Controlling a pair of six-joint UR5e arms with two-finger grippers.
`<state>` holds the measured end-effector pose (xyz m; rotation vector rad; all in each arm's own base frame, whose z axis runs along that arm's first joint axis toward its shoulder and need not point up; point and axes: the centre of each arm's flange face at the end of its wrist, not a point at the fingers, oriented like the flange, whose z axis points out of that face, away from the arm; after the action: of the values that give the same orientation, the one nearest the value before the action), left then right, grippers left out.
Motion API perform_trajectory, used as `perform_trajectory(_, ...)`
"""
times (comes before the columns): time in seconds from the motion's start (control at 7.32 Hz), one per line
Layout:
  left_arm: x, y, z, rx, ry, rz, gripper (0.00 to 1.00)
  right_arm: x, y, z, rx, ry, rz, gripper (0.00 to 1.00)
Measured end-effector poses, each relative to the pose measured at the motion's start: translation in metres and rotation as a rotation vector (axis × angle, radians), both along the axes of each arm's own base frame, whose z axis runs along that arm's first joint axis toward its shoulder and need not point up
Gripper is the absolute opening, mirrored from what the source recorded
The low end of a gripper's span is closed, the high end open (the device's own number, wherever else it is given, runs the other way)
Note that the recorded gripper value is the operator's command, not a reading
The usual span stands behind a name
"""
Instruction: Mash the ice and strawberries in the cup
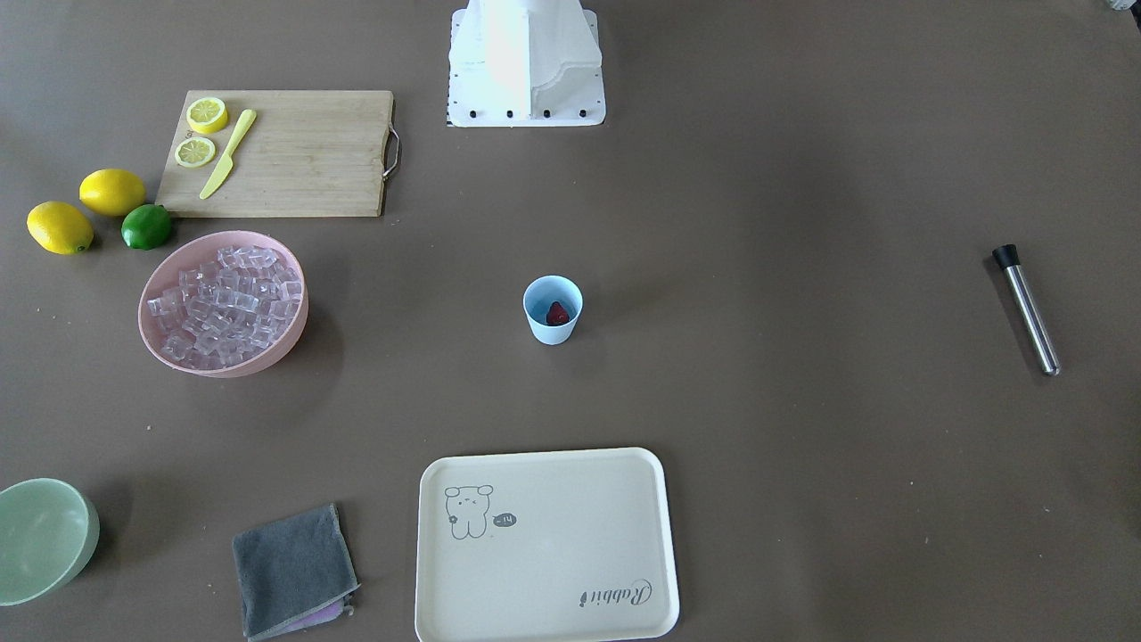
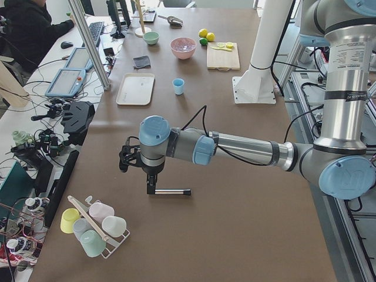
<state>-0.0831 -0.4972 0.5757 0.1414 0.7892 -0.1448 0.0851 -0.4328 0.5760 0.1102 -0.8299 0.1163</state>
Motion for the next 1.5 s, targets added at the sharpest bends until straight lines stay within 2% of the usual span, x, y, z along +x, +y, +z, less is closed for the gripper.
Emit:
perform_trajectory(0.27,-0.002,-0.024,0.010,-0.030,-0.026,-0.004,0.99,0.000,0.001,0.000,-0.001,0.000,0.000,1.00)
perform_trajectory(0.68,-0.003,-0.034,0.011,-0.027,-0.032,-0.006,0.99,0.000,-0.001,0.000,0.000,0.000,0.000,1.00)
perform_trajectory(1.09,-0.003,-0.016,0.000,-0.122,-0.008,0.021,0.99,0.000,0.001,0.003,-0.007,-0.007,-0.001,1.00)
perform_trajectory(1.37,-0.001,-0.004,0.001,-0.132,0.012,0.071,0.99,-0.001,0.001,0.005,-0.016,-0.012,-0.001,1.00)
perform_trajectory(1.5,-0.001,-0.003,0.000,-0.130,0.016,0.078,0.99,-0.003,-0.006,0.003,-0.046,-0.008,0.000,1.00)
